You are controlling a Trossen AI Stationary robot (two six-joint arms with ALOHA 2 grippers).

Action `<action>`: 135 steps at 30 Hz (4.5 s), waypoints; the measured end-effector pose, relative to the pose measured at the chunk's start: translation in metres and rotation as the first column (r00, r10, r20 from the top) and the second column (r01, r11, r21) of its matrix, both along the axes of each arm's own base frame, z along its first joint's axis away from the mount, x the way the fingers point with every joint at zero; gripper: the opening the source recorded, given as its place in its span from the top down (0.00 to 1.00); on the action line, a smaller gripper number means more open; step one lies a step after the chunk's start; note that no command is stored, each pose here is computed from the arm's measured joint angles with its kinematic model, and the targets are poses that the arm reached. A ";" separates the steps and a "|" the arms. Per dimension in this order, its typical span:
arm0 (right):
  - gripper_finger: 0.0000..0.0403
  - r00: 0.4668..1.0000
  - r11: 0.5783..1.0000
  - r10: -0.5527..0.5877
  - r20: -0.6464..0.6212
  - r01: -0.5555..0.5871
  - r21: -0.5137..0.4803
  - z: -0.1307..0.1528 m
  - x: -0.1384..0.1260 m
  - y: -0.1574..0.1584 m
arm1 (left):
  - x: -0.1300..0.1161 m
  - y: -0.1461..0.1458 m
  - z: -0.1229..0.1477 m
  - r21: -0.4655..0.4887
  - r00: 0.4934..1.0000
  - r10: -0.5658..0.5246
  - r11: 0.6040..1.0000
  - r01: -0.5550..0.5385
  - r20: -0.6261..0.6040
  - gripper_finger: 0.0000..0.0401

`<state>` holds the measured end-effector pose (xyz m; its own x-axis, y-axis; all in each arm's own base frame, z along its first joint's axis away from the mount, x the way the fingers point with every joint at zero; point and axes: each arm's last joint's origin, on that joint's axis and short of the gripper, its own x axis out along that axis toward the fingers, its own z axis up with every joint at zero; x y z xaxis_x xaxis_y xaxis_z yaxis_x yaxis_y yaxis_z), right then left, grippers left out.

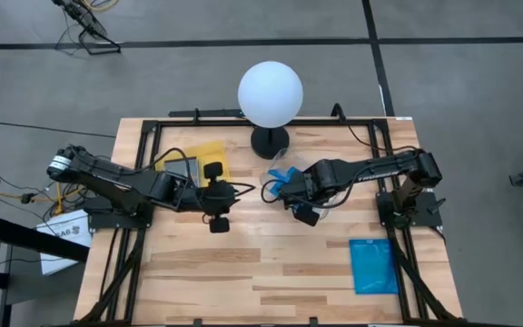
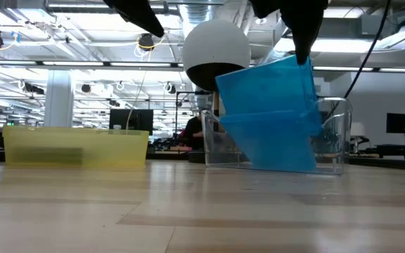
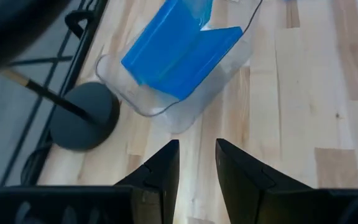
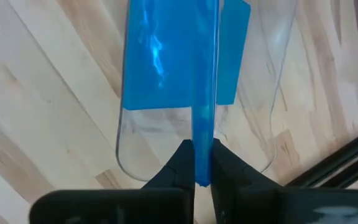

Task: Pick & place jewel cases by type
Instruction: Put the left blue CD case into the transparent bin

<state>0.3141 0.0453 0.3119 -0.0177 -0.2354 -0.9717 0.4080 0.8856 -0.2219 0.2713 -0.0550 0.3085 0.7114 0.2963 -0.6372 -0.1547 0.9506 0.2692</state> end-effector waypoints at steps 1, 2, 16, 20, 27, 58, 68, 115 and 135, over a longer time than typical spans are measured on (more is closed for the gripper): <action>0.98 1.000 1.000 0.017 -0.003 -0.017 0.000 -0.001 0.000 0.001 | 0.002 0.000 -0.001 0.017 1.000 -0.016 1.000 0.016 -0.003 0.76; 0.98 1.000 1.000 0.028 -0.004 -0.029 -0.007 -0.001 0.000 0.002 | 0.003 0.000 -0.002 0.035 0.999 -0.035 0.999 0.035 -0.012 0.76; 1.00 0.975 0.948 0.178 0.134 -0.133 -0.290 0.028 -0.042 0.032 | 0.009 -0.008 -0.012 0.091 0.992 -0.102 0.990 0.109 -0.075 0.76; 1.00 0.963 0.927 0.185 0.194 -0.105 -0.360 0.026 -0.071 0.044 | 0.007 -0.012 -0.006 0.094 0.994 -0.105 0.990 0.108 -0.028 0.76; 1.00 0.903 0.860 0.286 0.320 -0.095 -0.501 0.002 -0.094 0.069 | 0.006 -0.014 0.002 0.092 0.995 -0.094 0.992 0.090 0.038 0.76; 1.00 0.731 0.701 0.503 0.461 -0.033 -0.712 -0.153 -0.122 0.080 | -0.016 -0.016 0.044 0.027 0.951 -0.081 0.997 0.076 0.298 0.76; 0.83 0.743 0.748 0.490 0.455 -0.090 -0.658 -0.152 -0.102 0.072 | -0.016 -0.016 0.044 0.022 0.951 -0.078 0.997 0.075 0.299 0.76; 0.61 0.953 0.998 0.053 0.298 -0.037 -0.060 -0.048 -0.054 0.016 | -0.018 -0.015 0.038 0.000 0.966 -0.054 0.998 0.056 0.251 0.76; 0.43 0.991 0.992 0.118 0.058 -0.115 -0.045 -0.092 -0.025 0.006 | -0.021 -0.014 0.033 0.001 0.980 -0.038 0.999 0.038 0.195 0.76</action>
